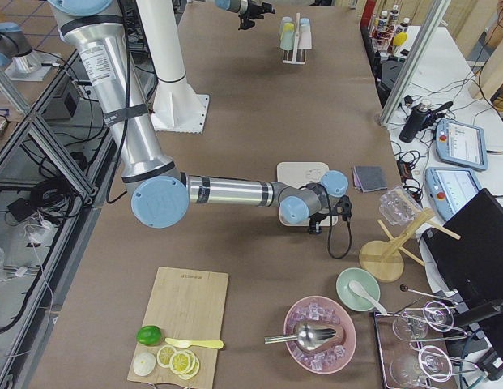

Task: Pick up and place green cup on tray

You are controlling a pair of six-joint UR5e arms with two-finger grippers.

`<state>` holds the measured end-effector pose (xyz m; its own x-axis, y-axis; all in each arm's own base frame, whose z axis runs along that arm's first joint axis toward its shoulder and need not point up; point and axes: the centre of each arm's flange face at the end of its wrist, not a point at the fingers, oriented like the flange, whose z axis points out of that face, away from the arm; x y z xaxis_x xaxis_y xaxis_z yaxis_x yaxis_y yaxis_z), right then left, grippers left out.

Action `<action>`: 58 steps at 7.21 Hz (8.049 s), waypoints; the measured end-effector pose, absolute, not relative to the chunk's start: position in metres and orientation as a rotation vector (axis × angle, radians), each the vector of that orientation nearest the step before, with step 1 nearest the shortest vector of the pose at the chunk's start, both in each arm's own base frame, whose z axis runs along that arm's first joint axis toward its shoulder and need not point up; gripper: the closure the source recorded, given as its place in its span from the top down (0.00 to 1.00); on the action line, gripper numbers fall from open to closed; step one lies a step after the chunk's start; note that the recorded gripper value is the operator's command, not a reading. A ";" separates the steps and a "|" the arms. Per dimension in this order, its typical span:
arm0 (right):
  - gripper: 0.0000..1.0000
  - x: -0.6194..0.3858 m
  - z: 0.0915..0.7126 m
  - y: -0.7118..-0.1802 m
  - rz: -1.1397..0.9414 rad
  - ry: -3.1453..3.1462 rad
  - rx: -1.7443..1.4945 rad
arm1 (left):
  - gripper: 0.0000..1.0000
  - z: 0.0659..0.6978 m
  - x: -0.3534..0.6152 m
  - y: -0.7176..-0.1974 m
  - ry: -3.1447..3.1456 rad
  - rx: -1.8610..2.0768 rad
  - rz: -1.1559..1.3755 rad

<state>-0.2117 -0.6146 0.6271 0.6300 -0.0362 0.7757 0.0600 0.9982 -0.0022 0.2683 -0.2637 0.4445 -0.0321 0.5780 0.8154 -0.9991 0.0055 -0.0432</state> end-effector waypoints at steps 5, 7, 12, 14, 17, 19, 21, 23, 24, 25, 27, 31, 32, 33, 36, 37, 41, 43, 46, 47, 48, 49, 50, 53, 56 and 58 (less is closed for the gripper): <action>0.00 -0.212 0.630 -0.615 -0.055 -0.886 -0.033 | 0.98 0.490 0.283 -0.226 -1.066 0.754 1.638; 0.00 -0.212 0.628 -0.615 -0.058 -0.890 -0.024 | 0.98 0.511 0.291 -0.217 -1.108 0.748 1.685; 0.00 -0.218 0.610 -0.623 -0.075 -0.911 0.002 | 0.98 0.538 0.320 -0.212 -1.172 0.753 1.714; 0.00 -0.237 0.575 -0.630 -0.108 -0.934 0.036 | 0.98 0.538 0.339 -0.220 -1.216 0.720 1.730; 0.00 -0.334 0.469 -0.627 -0.055 -0.976 0.037 | 0.98 0.549 0.354 -0.245 -1.294 0.666 1.701; 0.00 -0.413 0.387 -0.613 -0.009 -1.010 0.030 | 0.98 0.550 0.363 -0.259 -1.306 0.651 1.664; 0.00 -0.462 0.330 -0.593 -0.030 -1.047 0.030 | 0.98 0.554 0.370 -0.277 -1.309 0.625 1.624; 0.00 -0.491 0.303 -0.574 -0.071 -1.067 0.029 | 0.98 0.555 0.375 -0.284 -1.349 0.630 1.606; 0.00 -0.501 0.297 -0.567 -0.085 -1.070 0.024 | 0.98 0.554 0.378 -0.285 -1.373 0.631 1.609; 0.00 -0.509 0.297 -0.562 -0.096 -1.069 0.016 | 0.98 0.552 0.379 -0.288 -1.396 0.615 1.625; 0.00 -0.518 0.306 -0.557 -0.102 -1.056 -0.002 | 0.98 0.549 0.376 -0.297 -1.466 0.560 1.665; 0.00 -0.520 0.323 -0.554 -0.101 -1.040 -0.019 | 0.98 0.549 0.389 -0.321 -1.525 0.493 1.665; 0.00 -0.520 0.328 -0.553 -0.103 -1.036 -0.021 | 0.98 0.551 0.393 -0.325 -1.527 0.484 1.663; 0.35 -0.519 0.332 -0.552 -0.104 -1.032 -0.022 | 0.98 0.553 0.395 -0.327 -1.530 0.479 1.663; 1.00 -0.515 0.344 -0.551 -0.096 -1.025 -0.027 | 0.98 0.555 0.393 -0.331 -1.538 0.461 1.664; 1.00 -0.507 0.349 -0.557 -0.084 -1.021 -0.026 | 0.98 0.555 0.391 -0.334 -1.539 0.455 1.660; 1.00 -0.363 0.421 -0.622 0.001 -1.013 -0.030 | 0.98 0.560 0.386 -0.339 -1.543 0.433 1.656; 1.00 -0.260 0.479 -0.644 -0.041 -0.970 0.016 | 0.98 0.560 0.389 -0.340 -1.544 0.431 1.656; 1.00 -0.110 0.552 -0.644 -0.162 -0.841 0.057 | 0.98 0.561 0.390 -0.344 -1.545 0.418 1.658; 1.00 -0.063 0.574 -0.635 -0.212 -0.794 0.068 | 0.98 0.561 0.388 -0.347 -1.542 0.412 1.655; 1.00 -0.012 0.602 -0.618 -0.220 -0.763 0.061 | 0.98 0.562 0.385 -0.350 -1.538 0.402 1.651; 1.00 0.039 0.628 -0.594 -0.168 -0.753 0.042 | 0.98 0.563 0.384 -0.352 -1.536 0.394 1.649; 1.00 0.084 0.650 -0.561 -0.088 -0.752 0.021 | 0.98 0.565 0.386 -0.355 -1.536 0.388 1.649; 1.00 0.120 0.671 -0.504 0.002 -0.730 -0.044 | 0.98 0.568 0.392 -0.360 -1.537 0.378 1.647; 1.00 0.119 0.673 -0.500 -0.008 -0.680 -0.058 | 0.86 0.567 0.395 -0.361 -1.537 0.379 1.645; 1.00 0.114 0.655 -0.497 -0.030 -0.653 -0.037 | 0.49 0.565 0.396 -0.361 -1.533 0.385 1.642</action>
<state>0.1139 -0.4973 0.6549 0.7940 -0.0161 0.6077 0.0394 0.9989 -0.0251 0.3960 -0.3614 0.5649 -0.6029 0.3596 0.7122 -0.7351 0.0963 -0.6710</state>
